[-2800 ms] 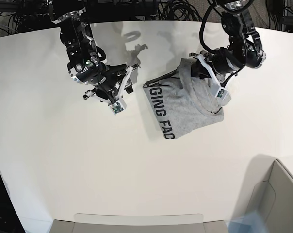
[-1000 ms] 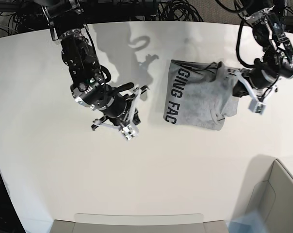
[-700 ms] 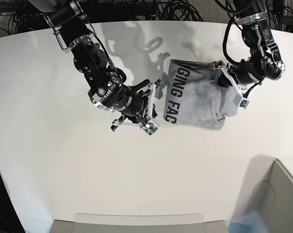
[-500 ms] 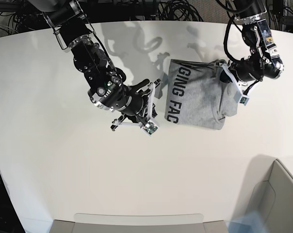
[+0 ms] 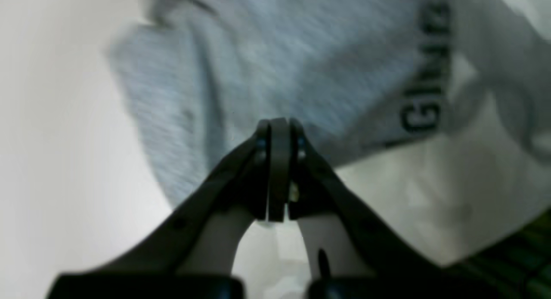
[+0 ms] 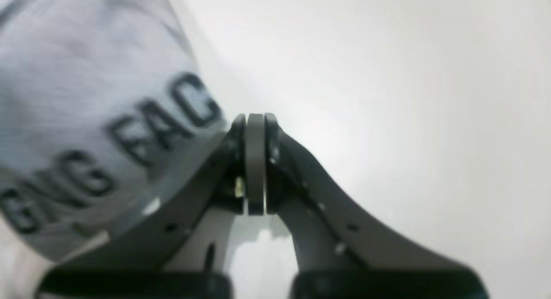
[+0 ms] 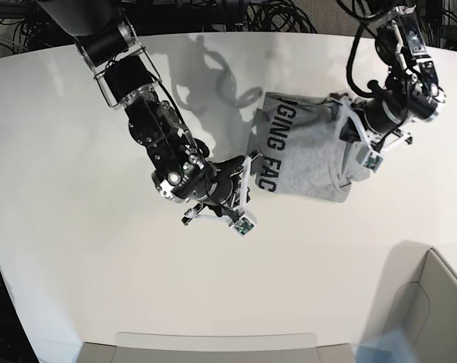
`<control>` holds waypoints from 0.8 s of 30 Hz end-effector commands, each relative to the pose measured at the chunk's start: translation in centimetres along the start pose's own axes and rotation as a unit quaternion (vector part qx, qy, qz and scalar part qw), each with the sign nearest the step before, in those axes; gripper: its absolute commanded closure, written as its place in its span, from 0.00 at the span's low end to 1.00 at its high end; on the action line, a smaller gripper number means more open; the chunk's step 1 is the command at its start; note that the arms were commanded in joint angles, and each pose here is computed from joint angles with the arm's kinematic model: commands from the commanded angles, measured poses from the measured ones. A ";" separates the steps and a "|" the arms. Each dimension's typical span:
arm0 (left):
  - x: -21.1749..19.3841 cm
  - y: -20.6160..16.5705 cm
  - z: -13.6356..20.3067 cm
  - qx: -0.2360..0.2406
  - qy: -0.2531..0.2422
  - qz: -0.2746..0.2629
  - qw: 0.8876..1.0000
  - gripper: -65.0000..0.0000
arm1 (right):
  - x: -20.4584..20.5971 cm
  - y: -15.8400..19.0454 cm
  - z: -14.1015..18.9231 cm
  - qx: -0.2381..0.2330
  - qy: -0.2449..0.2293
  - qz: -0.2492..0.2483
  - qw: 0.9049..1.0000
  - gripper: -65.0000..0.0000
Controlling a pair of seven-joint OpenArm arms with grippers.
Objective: Fold the T-shirt properly
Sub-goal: 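Grasp the bundle with both grippers and lift it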
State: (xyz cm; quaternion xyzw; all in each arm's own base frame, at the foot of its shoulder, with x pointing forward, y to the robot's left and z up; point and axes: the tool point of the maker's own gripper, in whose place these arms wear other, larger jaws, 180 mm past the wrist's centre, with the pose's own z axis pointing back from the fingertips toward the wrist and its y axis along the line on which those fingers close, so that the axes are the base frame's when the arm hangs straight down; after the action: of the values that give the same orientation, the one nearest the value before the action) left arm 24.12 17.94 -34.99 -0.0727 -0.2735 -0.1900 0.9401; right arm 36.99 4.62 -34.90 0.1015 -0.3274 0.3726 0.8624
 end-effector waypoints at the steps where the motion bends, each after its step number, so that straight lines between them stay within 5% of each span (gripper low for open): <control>1: 1.0 -0.2 0.3 -0.001 -0.013 -0.020 1.000 1.00 | 2.8 -0.9 0.5 -0.007 -0.036 0.003 0.999 1.00; 11: -0.8 -3.4 -1.4 -0.044 0.037 -0.084 0.995 1.00 | -0.1 -0.4 -3.8 0.008 0.031 0.017 0.999 1.00; 24: -3.3 4.6 -4.9 0.065 0.159 -0.065 0.983 1.00 | -5.8 5.7 -5.1 0.056 0.097 0.097 0.989 1.00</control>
State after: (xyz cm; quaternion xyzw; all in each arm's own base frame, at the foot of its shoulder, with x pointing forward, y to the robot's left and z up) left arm 25.14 21.05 -41.71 0.0181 -0.1340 -0.2434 0.9605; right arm 33.18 6.85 -42.92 0.0726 -0.2387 0.4713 0.8459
